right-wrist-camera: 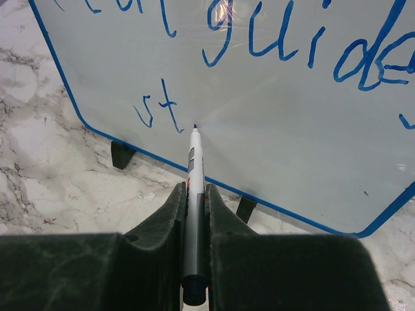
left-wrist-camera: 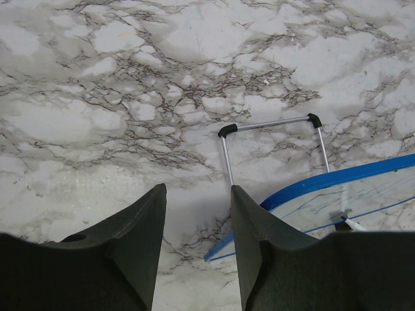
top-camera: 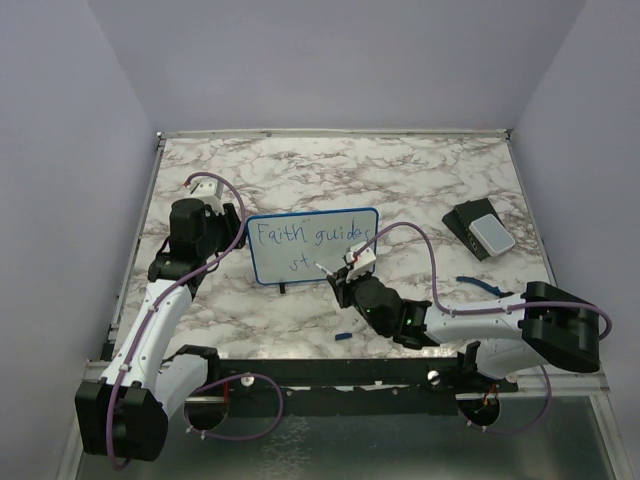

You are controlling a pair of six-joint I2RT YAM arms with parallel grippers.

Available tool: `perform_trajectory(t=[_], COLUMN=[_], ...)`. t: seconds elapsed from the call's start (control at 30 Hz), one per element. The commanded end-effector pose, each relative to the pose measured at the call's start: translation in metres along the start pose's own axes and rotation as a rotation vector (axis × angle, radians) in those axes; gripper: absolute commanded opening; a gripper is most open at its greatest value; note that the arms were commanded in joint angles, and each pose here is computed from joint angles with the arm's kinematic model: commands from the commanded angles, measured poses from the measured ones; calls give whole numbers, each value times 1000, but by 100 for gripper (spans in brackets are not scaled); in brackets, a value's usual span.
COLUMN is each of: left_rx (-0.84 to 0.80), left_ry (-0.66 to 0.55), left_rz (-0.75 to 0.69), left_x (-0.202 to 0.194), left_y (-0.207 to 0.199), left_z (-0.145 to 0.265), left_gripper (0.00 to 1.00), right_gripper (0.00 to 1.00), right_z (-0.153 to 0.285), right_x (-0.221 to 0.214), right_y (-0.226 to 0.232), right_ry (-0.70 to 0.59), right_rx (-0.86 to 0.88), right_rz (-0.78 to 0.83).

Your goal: Write a sentence on the whiteboard

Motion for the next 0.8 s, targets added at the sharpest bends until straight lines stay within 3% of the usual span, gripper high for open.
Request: perform_trajectory(t=[0.0,0.77], left_rx=[6,4], left_ry=[1,1], left_rz=[-3,-2], left_x=[-4,-4], left_y=[0,-1], left_z=[1,1], left_gripper=[46,46], right_gripper=[1,1], right_z=[-4,-3], right_x=[8,19], right_y=[-1,0], right_ry=[-47,-80], right_rx=[-43,-53], right_rz=[-17,-17])
Point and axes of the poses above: each gripper's point midway between its finger pads, its own z axis back along the fingers, its own y axis along the line the jaws close on, x = y × z, the point moved 7 cm from there along z, back along the fingers, and after that the axes turned 14 degrees about -z, right-handed, at the moved point
